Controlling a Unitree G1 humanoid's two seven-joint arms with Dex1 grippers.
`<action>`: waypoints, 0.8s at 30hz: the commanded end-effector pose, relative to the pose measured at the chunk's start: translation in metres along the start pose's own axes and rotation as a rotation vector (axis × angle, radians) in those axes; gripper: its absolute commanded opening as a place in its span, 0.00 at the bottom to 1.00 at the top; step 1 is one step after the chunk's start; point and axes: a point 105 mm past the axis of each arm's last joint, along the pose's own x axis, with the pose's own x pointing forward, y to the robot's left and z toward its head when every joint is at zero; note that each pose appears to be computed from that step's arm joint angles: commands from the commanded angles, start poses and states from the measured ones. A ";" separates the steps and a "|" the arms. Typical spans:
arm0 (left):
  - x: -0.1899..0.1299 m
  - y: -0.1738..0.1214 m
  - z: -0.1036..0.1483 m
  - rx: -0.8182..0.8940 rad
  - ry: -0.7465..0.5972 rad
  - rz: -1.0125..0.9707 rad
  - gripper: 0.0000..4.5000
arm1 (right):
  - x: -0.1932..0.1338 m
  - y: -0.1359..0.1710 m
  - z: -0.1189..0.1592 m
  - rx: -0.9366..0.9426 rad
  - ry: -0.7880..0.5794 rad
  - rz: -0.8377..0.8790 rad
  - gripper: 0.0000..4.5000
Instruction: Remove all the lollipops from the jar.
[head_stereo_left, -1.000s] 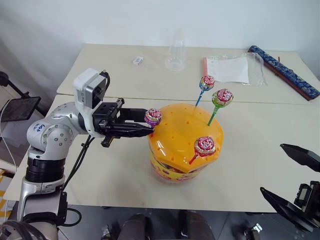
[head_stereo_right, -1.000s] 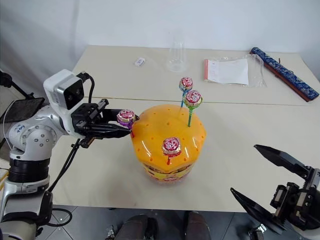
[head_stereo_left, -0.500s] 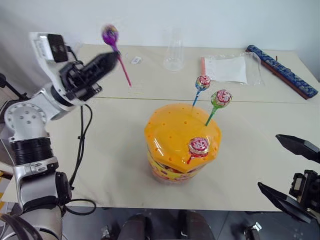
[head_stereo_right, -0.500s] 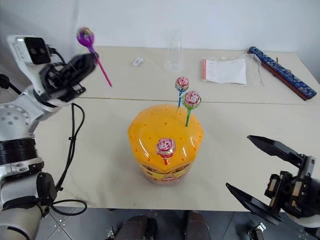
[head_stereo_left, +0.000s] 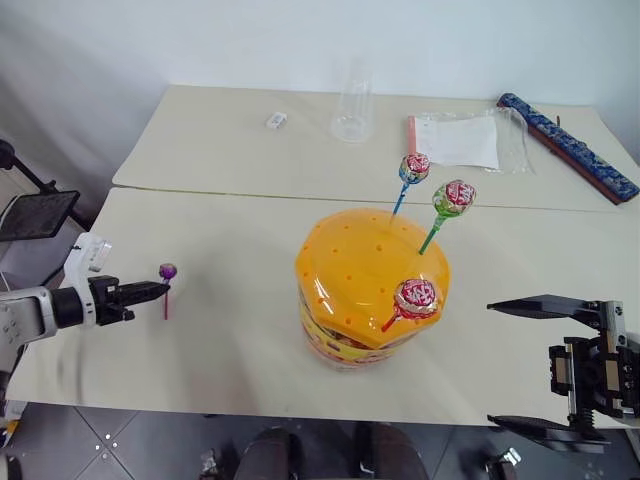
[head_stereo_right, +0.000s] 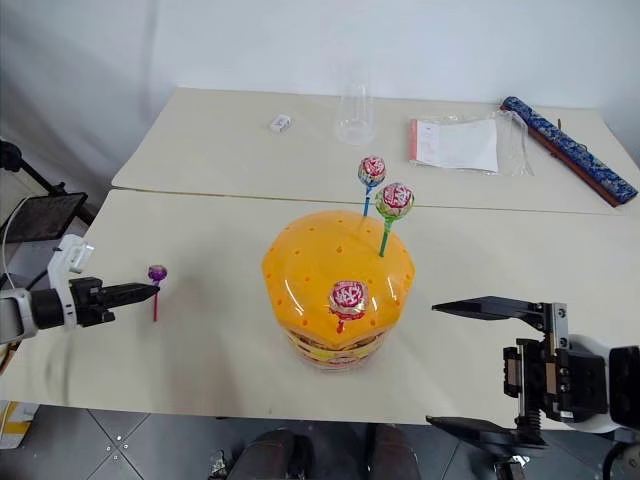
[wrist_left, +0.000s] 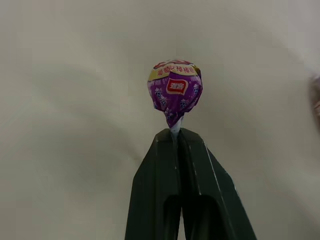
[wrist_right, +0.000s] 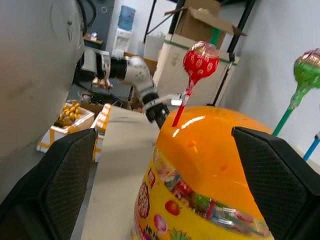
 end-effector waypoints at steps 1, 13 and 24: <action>-0.002 0.000 -0.013 0.016 0.046 0.047 0.11 | -0.011 -0.002 -0.002 -0.006 0.020 -0.037 1.00; -0.043 -0.013 0.037 0.471 -0.169 -0.282 0.60 | 0.014 -0.026 -0.001 0.074 0.026 -0.076 1.00; -0.044 -0.157 0.052 0.460 -0.555 -0.910 0.60 | 0.063 -0.030 0.000 0.103 0.071 0.137 1.00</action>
